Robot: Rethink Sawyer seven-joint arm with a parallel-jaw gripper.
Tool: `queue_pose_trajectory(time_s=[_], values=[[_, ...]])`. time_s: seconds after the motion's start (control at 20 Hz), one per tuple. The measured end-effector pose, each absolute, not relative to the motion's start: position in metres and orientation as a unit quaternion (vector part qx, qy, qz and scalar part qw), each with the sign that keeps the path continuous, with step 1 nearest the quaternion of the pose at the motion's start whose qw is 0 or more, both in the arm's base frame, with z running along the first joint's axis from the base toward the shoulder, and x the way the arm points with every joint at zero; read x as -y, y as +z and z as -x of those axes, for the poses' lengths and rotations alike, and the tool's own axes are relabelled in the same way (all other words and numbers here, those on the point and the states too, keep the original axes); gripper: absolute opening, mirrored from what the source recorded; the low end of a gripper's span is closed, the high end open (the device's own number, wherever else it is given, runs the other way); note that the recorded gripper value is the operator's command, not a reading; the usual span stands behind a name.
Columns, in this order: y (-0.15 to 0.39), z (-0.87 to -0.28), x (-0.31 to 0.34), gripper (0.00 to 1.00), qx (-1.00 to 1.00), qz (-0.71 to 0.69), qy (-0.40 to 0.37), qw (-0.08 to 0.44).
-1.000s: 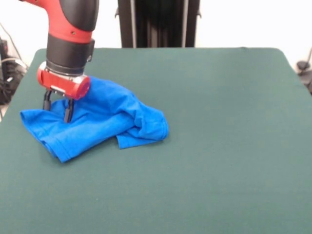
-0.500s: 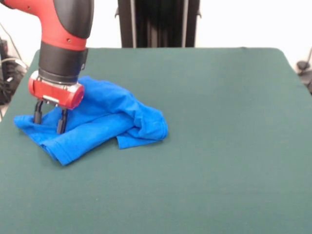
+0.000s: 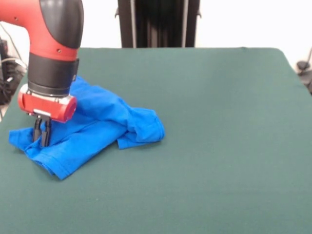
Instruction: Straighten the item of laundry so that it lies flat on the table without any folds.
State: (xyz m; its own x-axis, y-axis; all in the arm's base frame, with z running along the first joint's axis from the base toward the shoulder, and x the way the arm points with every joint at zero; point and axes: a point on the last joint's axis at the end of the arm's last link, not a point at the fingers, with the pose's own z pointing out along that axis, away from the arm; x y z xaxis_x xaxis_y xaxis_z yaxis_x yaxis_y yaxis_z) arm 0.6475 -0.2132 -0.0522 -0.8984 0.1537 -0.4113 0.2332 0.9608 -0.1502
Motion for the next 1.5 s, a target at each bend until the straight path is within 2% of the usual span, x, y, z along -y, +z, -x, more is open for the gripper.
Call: queue_pose_trajectory(time_s=[0.8, 1.1, 1.5], values=[[-0.046, -0.64, 0.23, 0.0, -0.975, -0.106, -0.108, 0.163], [-0.036, -0.627, 0.269, 0.0, -0.975, -0.11, -0.126, 0.149], [-0.027, -0.613, 0.363, 0.0, -0.965, -0.128, -0.163, 0.159]])
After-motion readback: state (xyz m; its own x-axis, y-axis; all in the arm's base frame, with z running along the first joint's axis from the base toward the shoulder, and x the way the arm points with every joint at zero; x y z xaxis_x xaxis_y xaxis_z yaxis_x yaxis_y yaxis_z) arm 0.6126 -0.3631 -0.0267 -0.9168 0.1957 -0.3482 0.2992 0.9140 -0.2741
